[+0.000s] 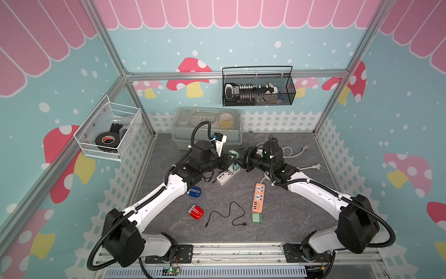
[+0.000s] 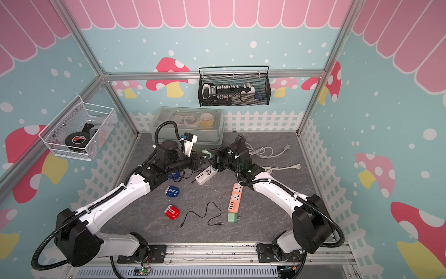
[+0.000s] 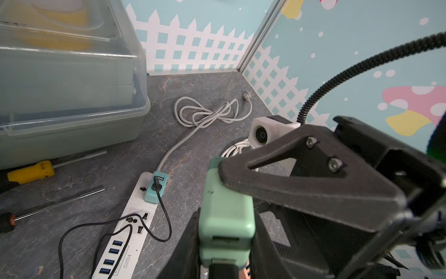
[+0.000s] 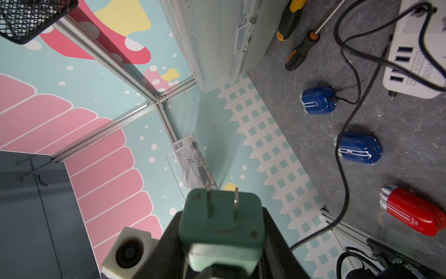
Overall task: Charge the electric shaver
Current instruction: Insert the plug into the socket.
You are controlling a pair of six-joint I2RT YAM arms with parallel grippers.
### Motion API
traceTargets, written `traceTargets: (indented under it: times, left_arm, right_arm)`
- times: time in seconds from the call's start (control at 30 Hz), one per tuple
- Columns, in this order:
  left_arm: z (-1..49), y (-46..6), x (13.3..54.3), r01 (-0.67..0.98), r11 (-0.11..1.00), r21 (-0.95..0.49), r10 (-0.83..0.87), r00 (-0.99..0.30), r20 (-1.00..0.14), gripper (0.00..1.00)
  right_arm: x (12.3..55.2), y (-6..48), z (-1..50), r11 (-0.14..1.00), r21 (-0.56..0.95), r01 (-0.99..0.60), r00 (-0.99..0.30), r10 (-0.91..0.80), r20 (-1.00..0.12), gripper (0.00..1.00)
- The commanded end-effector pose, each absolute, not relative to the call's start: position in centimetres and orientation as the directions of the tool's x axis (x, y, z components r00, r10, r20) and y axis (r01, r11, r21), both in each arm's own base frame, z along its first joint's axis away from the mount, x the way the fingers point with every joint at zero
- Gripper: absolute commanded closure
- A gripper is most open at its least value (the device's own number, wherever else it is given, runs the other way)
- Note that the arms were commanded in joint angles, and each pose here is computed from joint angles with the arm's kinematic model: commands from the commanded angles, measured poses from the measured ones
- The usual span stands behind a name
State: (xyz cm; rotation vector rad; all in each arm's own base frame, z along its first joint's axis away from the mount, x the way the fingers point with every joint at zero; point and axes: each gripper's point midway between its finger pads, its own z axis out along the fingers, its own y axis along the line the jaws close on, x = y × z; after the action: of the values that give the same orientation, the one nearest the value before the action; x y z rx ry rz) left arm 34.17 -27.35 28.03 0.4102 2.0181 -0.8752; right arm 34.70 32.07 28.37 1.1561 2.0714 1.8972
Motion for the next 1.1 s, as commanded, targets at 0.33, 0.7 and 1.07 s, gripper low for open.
traceTargets:
  times: [0.33, 0.7, 1.07]
  left_arm:
    - [28.5, -24.7, 30.3, 0.516, 0.742, -0.429, 0.052, -0.682, -0.729, 1.00]
    - [19.4, -26.5, 26.0, 0.542, 0.783, -0.305, 0.361, -0.795, -0.488, 1.00]
    - [13.8, -29.0, 32.3, 0.550, 0.831, -0.083, 0.492, -0.796, -0.352, 1.00]
  right_arm:
    - [33.6, 20.1, 25.8, 0.370, 0.838, 0.401, -0.711, 0.703, 0.030, 0.37]
    - [32.6, 16.0, 25.2, 0.697, 0.670, 0.255, -0.787, 0.552, -0.275, 0.39]
    - [31.7, 15.2, 25.1, 0.698, 0.672, 0.247, -0.796, 0.542, -0.270, 0.42]
